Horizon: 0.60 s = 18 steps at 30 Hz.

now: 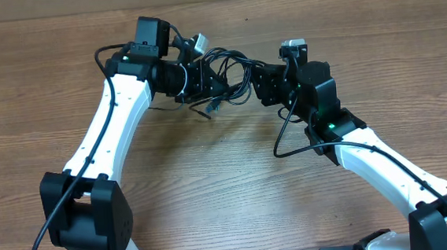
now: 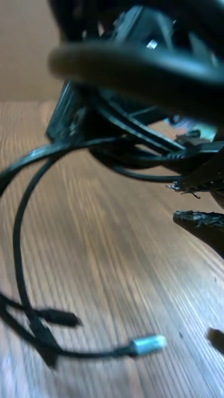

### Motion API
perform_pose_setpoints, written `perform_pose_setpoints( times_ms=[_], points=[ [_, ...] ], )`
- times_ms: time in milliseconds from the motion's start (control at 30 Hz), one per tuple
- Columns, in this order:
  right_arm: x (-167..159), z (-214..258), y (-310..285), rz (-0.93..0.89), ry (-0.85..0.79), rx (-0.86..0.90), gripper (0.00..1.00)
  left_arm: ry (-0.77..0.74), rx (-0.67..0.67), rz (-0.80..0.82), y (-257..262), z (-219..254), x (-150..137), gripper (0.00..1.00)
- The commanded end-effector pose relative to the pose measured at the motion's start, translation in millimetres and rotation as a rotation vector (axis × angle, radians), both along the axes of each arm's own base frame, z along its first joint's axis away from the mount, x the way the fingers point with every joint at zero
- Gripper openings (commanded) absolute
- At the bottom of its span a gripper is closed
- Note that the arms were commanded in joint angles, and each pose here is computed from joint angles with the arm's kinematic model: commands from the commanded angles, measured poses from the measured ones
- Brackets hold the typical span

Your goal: Untangle cables

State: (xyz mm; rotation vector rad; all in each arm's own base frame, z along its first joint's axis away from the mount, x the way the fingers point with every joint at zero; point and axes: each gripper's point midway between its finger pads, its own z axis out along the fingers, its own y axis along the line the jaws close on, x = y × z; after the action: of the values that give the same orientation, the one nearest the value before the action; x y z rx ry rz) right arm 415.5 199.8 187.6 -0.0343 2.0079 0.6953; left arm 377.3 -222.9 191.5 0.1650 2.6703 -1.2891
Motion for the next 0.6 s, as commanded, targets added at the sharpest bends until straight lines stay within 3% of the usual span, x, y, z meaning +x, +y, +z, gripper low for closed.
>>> perform_pose_setpoints(
  times_ms=[0,133,300,433,567],
  points=[
    [14.6,7.7,-25.1,-0.161,-0.044,-0.049,0.41,-0.012,-0.18,-0.135,-23.5,31.5,-21.7,0.04],
    [18.7,6.1,-39.4,-0.241,-0.049,-0.082,0.41,-0.037,-0.348,-0.248,-33.8,58.2,-37.9,0.04],
    [18.4,-6.7,-64.3,-0.361,-0.013,-0.162,0.4,-0.027,-0.387,-0.266,-34.5,64.1,-42.3,0.04],
    [9.8,-27.5,-75.3,-0.39,0.063,-0.233,0.38,-0.064,-0.575,-0.361,-36.5,96.6,-53.4,0.04],
    [-3.9,-50.2,-81.3,-0.378,0.156,-0.3,0.37,-0.134,-0.596,-0.364,-29.5,102.7,-43.7,0.05]
  ],
)
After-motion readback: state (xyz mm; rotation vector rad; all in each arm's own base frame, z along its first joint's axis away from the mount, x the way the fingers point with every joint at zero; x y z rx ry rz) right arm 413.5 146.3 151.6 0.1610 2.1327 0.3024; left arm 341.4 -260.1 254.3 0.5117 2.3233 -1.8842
